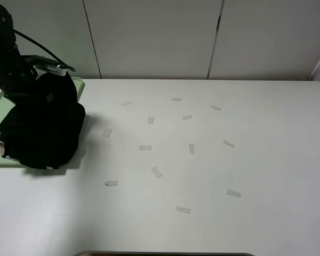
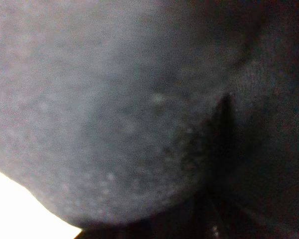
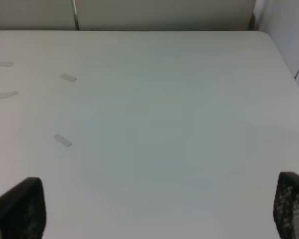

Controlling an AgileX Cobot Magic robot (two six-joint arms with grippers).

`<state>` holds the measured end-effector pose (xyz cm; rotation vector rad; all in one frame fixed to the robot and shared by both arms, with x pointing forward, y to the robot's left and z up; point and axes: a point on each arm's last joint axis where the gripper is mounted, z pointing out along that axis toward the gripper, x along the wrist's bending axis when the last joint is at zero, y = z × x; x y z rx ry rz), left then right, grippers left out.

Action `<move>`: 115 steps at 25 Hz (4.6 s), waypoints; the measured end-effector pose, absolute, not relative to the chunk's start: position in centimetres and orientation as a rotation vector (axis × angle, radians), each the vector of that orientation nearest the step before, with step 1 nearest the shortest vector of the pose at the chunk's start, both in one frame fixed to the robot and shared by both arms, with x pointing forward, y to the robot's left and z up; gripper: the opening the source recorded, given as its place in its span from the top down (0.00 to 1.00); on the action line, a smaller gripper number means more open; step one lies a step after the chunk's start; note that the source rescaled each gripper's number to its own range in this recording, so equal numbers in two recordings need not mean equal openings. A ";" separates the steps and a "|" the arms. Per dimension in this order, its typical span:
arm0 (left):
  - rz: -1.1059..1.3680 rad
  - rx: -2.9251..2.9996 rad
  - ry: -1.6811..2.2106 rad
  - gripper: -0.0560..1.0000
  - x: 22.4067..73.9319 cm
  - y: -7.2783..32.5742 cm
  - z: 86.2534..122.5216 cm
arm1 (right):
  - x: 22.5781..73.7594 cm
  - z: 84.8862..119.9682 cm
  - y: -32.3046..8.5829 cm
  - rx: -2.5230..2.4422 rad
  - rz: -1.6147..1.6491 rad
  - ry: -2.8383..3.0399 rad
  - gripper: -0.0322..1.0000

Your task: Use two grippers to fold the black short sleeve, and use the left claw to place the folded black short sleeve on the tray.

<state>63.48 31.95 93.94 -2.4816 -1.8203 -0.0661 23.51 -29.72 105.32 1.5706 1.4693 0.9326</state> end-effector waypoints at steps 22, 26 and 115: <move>-0.420 -2.665 -1.552 0.74 65.1 37.2 94.3 | 23.5 105.3 -29.7 1.571 0.933 1.469 0.00; -0.430 -2.671 -1.518 0.74 65.1 37.5 94.3 | 23.5 105.3 -29.7 1.571 0.933 1.469 0.00; -0.374 -2.688 -2.027 0.02 53.4 28.1 113.2 | 23.5 105.3 -29.7 1.571 0.934 1.470 0.00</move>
